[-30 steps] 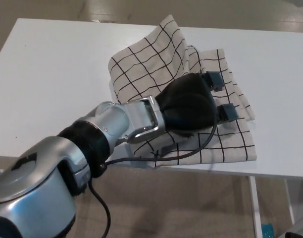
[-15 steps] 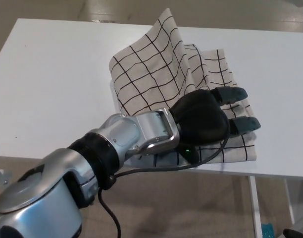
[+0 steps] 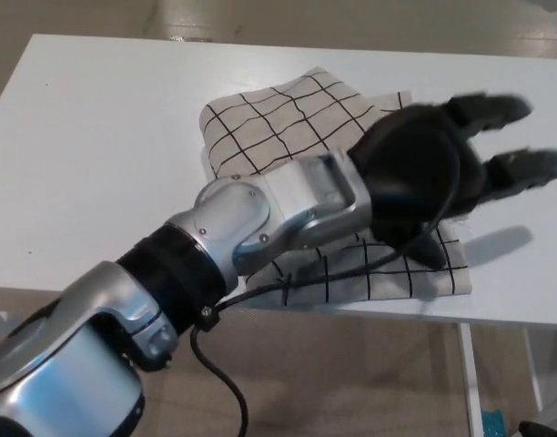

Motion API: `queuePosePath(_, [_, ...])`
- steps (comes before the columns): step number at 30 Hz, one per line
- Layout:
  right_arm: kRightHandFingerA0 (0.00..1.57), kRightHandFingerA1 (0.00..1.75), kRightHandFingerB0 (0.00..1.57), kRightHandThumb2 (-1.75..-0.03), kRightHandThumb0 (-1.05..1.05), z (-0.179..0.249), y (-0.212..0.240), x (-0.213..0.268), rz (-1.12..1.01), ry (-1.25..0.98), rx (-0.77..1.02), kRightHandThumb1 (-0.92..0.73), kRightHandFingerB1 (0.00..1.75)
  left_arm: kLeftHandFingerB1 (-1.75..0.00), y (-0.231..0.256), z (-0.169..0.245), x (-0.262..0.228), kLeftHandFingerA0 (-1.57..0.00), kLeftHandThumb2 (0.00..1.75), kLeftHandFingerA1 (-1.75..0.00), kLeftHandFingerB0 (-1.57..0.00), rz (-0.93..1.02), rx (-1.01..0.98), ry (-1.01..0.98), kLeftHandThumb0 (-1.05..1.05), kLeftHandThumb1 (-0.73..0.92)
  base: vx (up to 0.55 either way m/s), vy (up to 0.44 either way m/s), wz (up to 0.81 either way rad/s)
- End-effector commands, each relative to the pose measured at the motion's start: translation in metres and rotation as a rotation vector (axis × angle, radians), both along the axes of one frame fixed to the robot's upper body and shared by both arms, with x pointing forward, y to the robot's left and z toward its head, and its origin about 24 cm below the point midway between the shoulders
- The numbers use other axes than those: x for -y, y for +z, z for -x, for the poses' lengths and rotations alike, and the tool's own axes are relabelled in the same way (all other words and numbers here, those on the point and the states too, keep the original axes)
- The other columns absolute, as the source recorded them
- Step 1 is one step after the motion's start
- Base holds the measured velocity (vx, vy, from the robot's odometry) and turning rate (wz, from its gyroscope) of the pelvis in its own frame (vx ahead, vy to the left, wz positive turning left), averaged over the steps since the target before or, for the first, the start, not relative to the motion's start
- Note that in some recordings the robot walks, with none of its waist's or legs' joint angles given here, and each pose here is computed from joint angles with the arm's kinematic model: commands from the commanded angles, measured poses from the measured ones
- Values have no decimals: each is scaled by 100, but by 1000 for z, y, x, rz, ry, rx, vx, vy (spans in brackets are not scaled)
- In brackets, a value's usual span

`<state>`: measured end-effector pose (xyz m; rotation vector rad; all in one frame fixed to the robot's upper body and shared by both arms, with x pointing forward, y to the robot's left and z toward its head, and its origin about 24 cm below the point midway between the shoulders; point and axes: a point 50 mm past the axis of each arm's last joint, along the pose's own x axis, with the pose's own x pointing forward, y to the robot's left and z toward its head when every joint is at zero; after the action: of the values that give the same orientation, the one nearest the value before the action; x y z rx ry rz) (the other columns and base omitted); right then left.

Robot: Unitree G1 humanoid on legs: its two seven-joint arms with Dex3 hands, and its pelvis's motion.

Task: Use the left hand to fold a white towel with checkered patterns in half.

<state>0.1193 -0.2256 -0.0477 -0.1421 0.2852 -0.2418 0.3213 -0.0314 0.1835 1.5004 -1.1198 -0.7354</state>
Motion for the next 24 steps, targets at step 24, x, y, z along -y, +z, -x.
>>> queuePosePath(24, [43,57,46,-60,-30,4,29,28,-40,-121,41,-69,54,-29,82,125,-206,0,84,-14,-6,501,-647,-122,-69,43,0,0,0])
